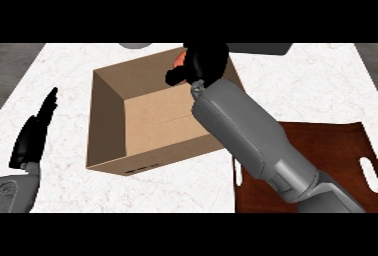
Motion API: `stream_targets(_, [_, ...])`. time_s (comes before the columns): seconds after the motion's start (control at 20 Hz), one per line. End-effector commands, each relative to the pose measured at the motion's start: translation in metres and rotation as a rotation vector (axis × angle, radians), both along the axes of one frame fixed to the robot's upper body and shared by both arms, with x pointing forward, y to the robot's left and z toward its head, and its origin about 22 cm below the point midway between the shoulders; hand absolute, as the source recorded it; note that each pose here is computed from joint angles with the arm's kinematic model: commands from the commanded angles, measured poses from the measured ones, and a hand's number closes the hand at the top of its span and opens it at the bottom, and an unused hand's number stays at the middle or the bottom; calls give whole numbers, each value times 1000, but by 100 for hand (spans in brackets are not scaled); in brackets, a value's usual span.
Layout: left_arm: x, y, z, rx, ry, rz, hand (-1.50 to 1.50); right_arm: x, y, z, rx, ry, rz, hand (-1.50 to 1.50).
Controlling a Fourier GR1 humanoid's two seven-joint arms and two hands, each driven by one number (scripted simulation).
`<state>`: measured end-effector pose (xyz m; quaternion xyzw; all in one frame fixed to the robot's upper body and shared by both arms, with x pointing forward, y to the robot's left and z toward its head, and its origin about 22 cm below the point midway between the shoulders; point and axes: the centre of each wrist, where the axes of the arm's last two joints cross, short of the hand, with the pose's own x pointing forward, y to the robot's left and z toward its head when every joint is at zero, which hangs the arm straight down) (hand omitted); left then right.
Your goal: Pick the squash from the tray and place it in the cardboard box
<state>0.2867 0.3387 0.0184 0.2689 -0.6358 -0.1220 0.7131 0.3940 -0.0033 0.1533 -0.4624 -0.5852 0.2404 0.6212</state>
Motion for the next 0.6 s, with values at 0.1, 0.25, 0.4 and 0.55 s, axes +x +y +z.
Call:
stream_targets(0.1, [7, 0, 5, -14, -21, -33, 0, 13, -8, -26, 144, 39, -94, -150])
stream_targets(0.25, [14, -3, 10, 1, -10, -10, 0, 21, -6, -13, 154, -33, -60, -150])
stream_targets(0.4, [6, -7, 4, 12, -7, -25, 0, 16, -9, -34, 170, -134, -50, -150])
stream_targets(0.55, [10, -9, 8, 15, 3, -15, 0, 15, -1, -21, 212, -234, -15, -150])
